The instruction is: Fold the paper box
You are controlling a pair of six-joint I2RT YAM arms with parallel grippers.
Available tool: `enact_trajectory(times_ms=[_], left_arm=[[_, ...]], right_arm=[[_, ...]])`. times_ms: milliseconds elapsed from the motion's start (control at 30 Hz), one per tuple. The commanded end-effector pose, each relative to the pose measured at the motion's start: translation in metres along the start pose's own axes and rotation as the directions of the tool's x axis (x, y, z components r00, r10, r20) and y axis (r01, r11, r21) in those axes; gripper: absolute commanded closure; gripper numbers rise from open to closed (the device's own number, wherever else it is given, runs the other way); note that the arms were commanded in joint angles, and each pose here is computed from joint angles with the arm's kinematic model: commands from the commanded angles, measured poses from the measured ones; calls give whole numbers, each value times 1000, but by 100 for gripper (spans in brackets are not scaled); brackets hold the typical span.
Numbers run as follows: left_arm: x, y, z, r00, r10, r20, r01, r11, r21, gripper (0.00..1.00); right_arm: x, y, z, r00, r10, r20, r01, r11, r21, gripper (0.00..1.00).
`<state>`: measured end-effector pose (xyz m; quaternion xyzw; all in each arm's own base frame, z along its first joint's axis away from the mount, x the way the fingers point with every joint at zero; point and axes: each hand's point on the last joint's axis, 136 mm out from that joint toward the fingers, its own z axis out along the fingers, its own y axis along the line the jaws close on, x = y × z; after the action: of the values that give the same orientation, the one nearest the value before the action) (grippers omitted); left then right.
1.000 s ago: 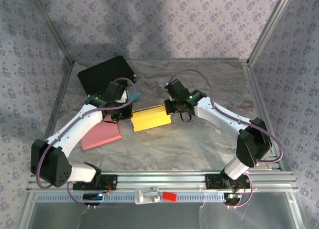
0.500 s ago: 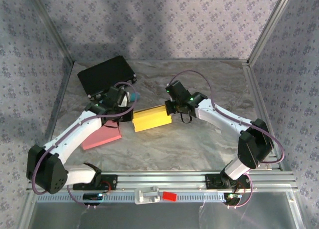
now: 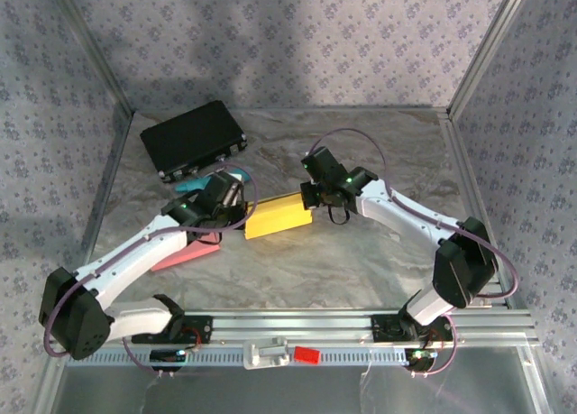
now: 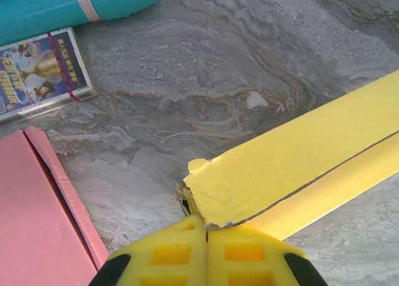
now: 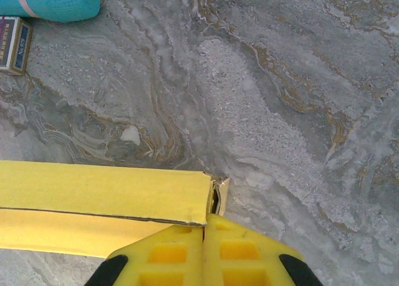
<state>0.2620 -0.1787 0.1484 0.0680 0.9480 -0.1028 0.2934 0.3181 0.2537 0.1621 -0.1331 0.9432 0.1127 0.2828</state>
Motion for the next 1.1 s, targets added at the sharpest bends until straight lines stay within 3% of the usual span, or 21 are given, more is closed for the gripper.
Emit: enact_trajectory(times_ms=[0, 167, 233, 367, 533, 633, 733, 900, 1067], left_arm=[[60, 12, 15, 981, 17, -193, -29, 998, -59, 100], [62, 15, 16, 980, 0, -201, -18, 996, -87, 100], [60, 14, 15, 980, 1, -199, -18, 996, -86, 100], [57, 11, 15, 980, 6, -197, -23, 996, -84, 100], [57, 8, 16, 980, 9, -200, -26, 996, -82, 100], [57, 6, 15, 980, 14, -200, -31, 996, -82, 100], [57, 6, 14, 980, 21, -196, -38, 996, -85, 100], [57, 6, 13, 980, 24, -195, -42, 995, -85, 100], [57, 4, 12, 981, 27, -194, -43, 996, -81, 100]], right_arm=[[16, 13, -11, 998, 19, -53, -22, 998, -65, 86], [14, 17, -33, 993, 110, -48, -115, 985, -130, 58], [17, 20, -39, 986, 153, -71, -162, 974, -157, 51], [23, 26, -48, 972, 208, -109, -227, 951, -211, 45], [16, 21, -57, 917, 377, -128, -397, 890, -226, 39], [7, 13, -56, 841, 522, -145, -542, 813, -215, 40], [19, 3, -43, 706, 676, -210, -707, 689, -158, 36], [17, 4, -26, 491, 822, -288, -871, 457, -179, 34], [13, 0, -16, 385, 870, -308, -921, 340, -191, 34]])
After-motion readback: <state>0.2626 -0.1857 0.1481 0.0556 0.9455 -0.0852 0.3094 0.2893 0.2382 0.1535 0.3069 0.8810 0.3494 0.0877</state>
